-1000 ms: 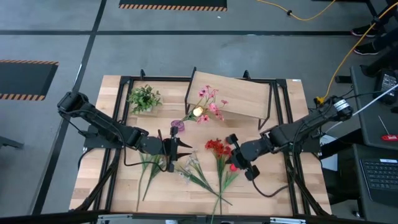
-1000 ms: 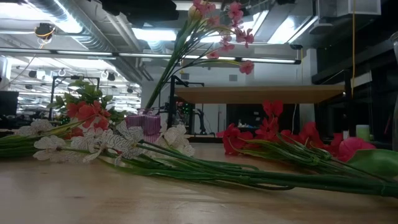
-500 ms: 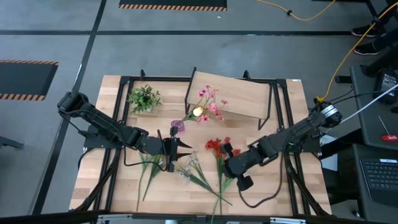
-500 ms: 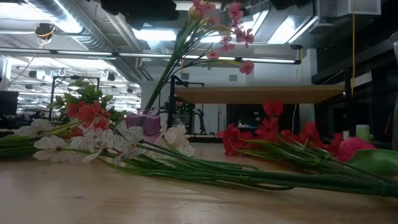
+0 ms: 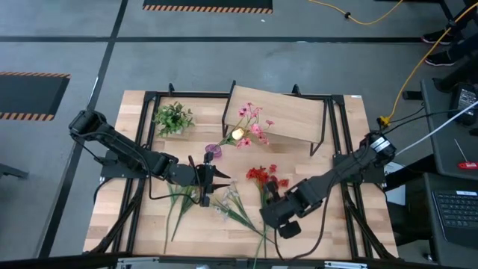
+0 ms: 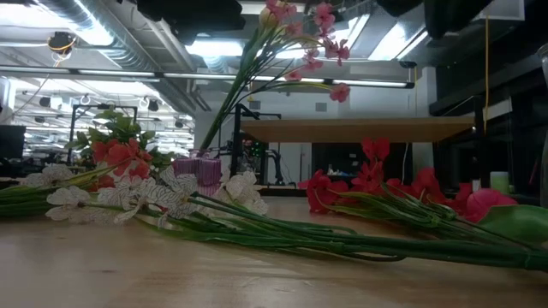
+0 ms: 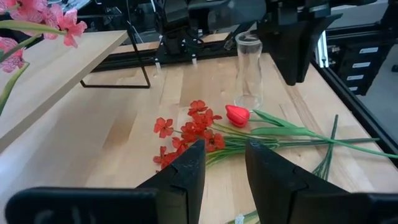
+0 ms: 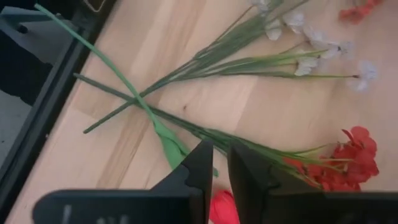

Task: Pick and place flowers into a vace then onto a shelf
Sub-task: Put the red flower into the purple vase

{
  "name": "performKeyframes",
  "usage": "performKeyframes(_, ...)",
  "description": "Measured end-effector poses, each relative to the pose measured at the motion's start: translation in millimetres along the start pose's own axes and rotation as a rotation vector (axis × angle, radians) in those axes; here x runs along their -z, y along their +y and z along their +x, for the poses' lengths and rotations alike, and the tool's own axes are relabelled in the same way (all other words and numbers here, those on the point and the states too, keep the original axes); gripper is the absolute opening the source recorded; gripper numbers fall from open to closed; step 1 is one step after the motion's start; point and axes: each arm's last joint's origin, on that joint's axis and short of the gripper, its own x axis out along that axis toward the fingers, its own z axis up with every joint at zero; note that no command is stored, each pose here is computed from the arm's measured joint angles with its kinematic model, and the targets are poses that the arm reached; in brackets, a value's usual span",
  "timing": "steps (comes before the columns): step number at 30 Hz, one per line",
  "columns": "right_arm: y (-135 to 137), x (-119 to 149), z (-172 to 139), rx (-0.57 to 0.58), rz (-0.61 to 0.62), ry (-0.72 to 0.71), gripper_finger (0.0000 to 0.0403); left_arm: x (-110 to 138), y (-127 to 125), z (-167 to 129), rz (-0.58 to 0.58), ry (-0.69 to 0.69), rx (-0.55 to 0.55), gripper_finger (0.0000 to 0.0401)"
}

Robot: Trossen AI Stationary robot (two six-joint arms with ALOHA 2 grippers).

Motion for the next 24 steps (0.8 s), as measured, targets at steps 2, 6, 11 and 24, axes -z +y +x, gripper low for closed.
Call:
performKeyframes(2,2,0,0,-0.002,-0.006,0.002,0.0055,0,0,0,0.0,0.0,0.0,0.0106)
performKeyframes(6,3,0,0,-0.004,-0.016,0.002,0.0055,0,0,0,-0.013,0.004,0.007,0.0106)
performKeyframes(11,4,0,0,-0.004,-0.01,0.001,0.0055,0,-1,0,-0.014,0.005,0.019,0.0106)
performKeyframes(24,15,20,31,-0.015,0.02,0.011,0.0118,1,-1,0,-0.04,0.009,0.019,0.0106)
